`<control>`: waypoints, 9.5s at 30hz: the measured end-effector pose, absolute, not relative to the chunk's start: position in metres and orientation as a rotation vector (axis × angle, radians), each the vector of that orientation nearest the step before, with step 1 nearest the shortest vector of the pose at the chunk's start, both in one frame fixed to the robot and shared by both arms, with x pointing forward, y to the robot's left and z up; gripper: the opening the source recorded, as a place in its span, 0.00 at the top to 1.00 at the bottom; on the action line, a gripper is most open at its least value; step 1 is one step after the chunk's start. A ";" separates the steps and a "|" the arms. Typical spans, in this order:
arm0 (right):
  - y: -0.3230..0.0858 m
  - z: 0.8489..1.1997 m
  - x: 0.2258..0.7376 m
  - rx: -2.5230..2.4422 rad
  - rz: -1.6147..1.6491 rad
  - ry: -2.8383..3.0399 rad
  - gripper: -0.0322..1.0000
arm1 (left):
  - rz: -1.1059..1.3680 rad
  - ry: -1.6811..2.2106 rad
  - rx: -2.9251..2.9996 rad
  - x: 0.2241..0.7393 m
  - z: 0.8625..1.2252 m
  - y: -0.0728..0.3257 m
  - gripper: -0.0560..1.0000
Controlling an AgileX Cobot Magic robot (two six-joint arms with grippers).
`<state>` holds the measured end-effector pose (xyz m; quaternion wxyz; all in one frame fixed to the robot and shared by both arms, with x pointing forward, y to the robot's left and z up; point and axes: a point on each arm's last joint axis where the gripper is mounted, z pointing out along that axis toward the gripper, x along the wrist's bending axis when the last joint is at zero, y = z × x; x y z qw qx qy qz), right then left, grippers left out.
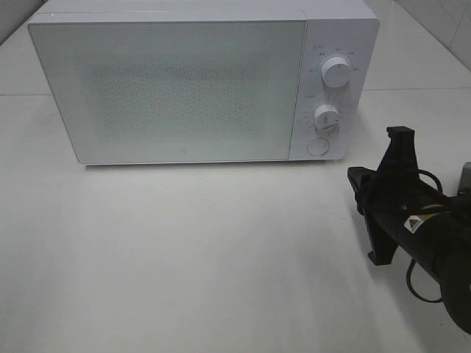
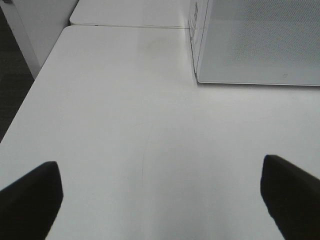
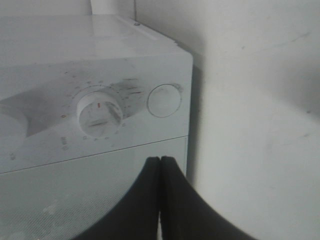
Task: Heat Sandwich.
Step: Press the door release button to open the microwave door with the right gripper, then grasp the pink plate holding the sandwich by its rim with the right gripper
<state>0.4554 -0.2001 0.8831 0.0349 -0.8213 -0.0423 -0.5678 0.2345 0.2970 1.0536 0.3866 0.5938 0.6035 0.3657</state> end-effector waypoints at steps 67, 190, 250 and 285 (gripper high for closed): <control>-0.181 0.851 0.574 -2.673 -1.623 -0.185 0.95 | 0.931 1.536 1.512 0.234 1.054 0.297 0.01; -0.202 0.947 0.446 -1.728 -0.318 -2.687 0.86 | 0.931 1.536 1.512 0.234 1.054 0.297 0.01; -0.314 0.927 0.535 -2.153 0.078 -2.433 0.07 | 0.931 1.536 1.512 0.234 1.054 0.297 0.01; -0.320 0.885 0.542 -2.147 0.228 -2.401 0.70 | 0.931 1.536 1.512 0.234 1.054 0.297 0.01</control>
